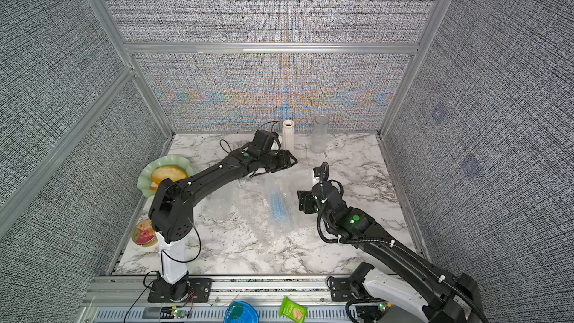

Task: Unwrap the vase from the bubble wrap
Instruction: Unwrap the bubble wrap.

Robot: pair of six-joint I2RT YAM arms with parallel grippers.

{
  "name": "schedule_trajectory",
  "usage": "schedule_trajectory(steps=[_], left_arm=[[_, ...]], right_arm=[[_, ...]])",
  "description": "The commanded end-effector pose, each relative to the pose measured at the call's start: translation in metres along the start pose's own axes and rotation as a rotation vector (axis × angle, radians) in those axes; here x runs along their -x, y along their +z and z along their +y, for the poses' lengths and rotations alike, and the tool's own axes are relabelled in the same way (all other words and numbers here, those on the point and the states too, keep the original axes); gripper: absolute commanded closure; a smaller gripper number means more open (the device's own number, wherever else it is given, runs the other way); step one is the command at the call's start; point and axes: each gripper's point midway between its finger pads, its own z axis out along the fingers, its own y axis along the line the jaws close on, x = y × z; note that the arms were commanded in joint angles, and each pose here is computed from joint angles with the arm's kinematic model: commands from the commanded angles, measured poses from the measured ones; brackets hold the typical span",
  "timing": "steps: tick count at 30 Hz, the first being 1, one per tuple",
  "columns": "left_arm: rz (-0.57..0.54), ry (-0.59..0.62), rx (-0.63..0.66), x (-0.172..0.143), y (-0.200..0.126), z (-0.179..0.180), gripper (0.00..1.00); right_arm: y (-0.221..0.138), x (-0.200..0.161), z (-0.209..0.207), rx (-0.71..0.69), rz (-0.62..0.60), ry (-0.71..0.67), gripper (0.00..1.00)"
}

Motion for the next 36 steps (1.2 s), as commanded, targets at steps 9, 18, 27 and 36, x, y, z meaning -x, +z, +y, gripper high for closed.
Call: schedule_trajectory(steps=[9,18,27,36], left_arm=[[-0.101,0.066,0.138,-0.012,-0.098,0.070,0.30],[-0.143,0.350,0.326,-0.007,-0.153,0.090,0.24],[-0.107,0.386,0.439,-0.005,-0.154,0.113,0.24],[0.032,0.323,0.545,-0.017,-0.132,0.144,0.26]], right_arm=[[0.055,-0.034,0.057,0.149,0.303,-0.028,0.23],[0.094,-0.064,0.075,0.166,0.447,0.037,0.24],[0.119,-0.090,0.078,0.144,0.528,0.101,0.25],[0.126,-0.094,0.078,0.114,0.533,0.119,0.27]])
